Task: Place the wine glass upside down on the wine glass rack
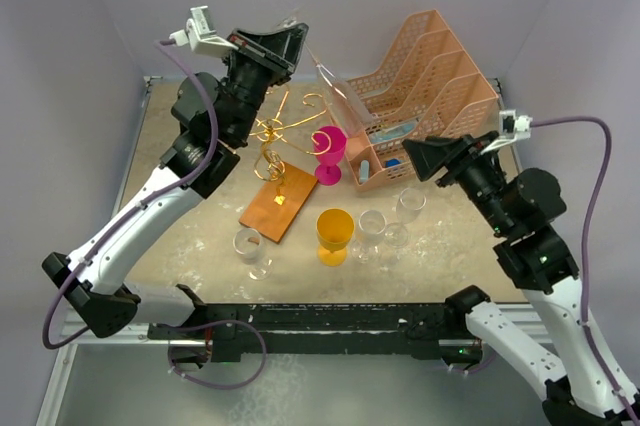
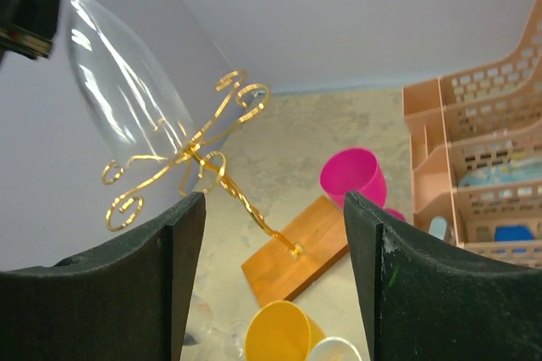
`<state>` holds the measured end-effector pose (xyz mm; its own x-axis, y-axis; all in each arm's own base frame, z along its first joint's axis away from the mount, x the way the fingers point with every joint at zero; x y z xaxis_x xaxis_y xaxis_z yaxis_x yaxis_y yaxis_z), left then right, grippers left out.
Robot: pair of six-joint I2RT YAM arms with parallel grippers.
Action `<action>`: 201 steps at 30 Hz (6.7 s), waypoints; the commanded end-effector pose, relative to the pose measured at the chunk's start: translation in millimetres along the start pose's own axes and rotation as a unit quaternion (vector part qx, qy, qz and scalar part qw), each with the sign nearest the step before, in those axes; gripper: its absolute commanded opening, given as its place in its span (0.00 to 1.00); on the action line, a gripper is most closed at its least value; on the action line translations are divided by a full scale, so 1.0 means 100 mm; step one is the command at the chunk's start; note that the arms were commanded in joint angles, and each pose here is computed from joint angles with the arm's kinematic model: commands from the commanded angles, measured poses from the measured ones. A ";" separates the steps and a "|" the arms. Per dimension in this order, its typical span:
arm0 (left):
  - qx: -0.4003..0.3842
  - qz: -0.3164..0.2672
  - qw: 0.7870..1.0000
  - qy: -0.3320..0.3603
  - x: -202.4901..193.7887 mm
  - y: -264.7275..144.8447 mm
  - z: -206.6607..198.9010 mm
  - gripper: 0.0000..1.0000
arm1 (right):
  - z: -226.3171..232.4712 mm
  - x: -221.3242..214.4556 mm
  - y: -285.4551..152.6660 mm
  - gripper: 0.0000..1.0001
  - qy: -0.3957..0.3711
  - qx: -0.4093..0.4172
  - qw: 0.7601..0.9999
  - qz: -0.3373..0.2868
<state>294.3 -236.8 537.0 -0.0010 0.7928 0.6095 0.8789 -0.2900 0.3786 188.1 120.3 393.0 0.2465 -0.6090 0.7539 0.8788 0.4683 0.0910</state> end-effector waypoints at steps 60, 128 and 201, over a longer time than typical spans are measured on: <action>-0.310 0.109 0.939 0.098 -0.51 -0.59 -0.59 0.00 | 0.79 -0.02 0.90 0.03 -0.052 0.269 0.951 0.144; 0.220 0.161 0.943 0.192 0.50 -2.24 1.02 0.57 | 0.06 -1.17 1.54 0.00 -0.232 0.334 0.905 0.125; 0.232 0.179 0.937 0.187 0.39 -2.30 1.11 0.57 | -0.04 -1.41 1.48 0.11 -0.212 0.313 0.919 0.109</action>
<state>145.8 -76.6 389.8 0.2546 0.4024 0.8793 0.9661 -0.1451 -0.2133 282.6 273.6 278.7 0.1297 -0.1830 0.9745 0.3806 0.9167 0.1215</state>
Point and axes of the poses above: each gripper's point midway between its finger pads, its own y axis out along the fingers, its own z axis along the line the jaws close on, x = y × z, the point moved 5 cm from there along -y, back along the fingers, and after that the axes turned 9 degrees about y, right-handed, at the moved point
